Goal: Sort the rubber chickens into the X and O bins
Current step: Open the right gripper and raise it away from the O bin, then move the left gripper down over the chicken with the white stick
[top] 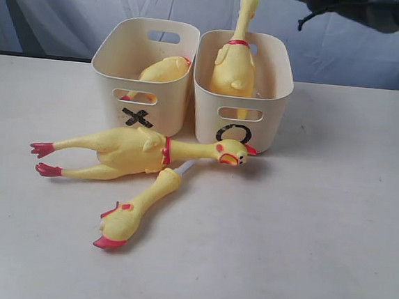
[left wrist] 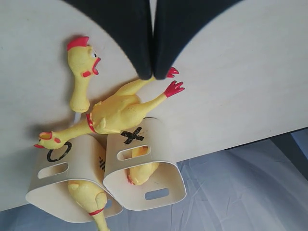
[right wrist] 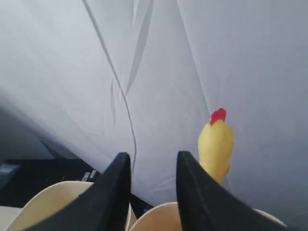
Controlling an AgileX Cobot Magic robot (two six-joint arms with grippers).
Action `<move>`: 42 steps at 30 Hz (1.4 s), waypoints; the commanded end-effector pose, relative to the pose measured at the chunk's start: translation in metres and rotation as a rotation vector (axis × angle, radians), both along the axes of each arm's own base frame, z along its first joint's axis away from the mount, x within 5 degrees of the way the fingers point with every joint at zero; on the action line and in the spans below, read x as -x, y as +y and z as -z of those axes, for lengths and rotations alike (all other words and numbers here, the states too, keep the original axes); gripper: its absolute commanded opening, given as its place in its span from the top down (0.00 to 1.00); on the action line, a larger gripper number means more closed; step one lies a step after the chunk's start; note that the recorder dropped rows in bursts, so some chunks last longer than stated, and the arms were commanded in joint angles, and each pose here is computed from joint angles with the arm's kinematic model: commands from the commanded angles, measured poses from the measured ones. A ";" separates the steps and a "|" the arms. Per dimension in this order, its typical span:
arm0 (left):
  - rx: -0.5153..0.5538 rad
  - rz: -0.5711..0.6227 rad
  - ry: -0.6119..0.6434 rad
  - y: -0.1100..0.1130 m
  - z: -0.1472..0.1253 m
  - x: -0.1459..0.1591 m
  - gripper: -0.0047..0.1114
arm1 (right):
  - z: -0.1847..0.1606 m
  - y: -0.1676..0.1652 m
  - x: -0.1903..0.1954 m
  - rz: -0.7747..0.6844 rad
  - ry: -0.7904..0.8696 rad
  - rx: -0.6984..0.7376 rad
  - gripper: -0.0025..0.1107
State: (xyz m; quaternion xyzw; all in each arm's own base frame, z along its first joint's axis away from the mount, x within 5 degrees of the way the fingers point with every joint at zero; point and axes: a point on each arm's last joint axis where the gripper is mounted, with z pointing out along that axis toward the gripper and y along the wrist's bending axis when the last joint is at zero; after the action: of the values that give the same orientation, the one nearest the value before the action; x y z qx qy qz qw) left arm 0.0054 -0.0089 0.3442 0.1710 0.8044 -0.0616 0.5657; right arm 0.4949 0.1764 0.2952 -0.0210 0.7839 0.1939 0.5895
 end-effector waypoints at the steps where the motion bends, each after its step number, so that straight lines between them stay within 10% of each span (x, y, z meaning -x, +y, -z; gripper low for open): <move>1: 0.000 -0.005 -0.017 0.001 0.000 0.001 0.96 | -0.049 -0.015 0.026 -0.008 0.018 0.170 0.93; 11: 0.058 0.023 -0.031 -0.003 -0.003 0.002 0.96 | -0.105 -0.042 0.088 -0.007 0.223 0.350 0.99; 31: 0.094 0.254 0.306 -0.049 0.010 -0.094 0.96 | -0.086 -0.064 0.177 -0.104 0.289 0.343 0.99; 42: 0.132 0.309 0.531 -0.070 0.043 -0.149 0.54 | -0.069 -0.081 0.244 -0.115 0.210 0.205 0.99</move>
State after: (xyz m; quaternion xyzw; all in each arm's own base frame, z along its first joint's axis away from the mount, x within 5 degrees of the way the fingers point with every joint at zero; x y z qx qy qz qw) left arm 0.1450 -0.0732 0.3071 0.2487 0.8778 -0.2138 0.3491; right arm 0.2643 0.0998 0.3627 -0.1139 0.8687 0.1340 0.4631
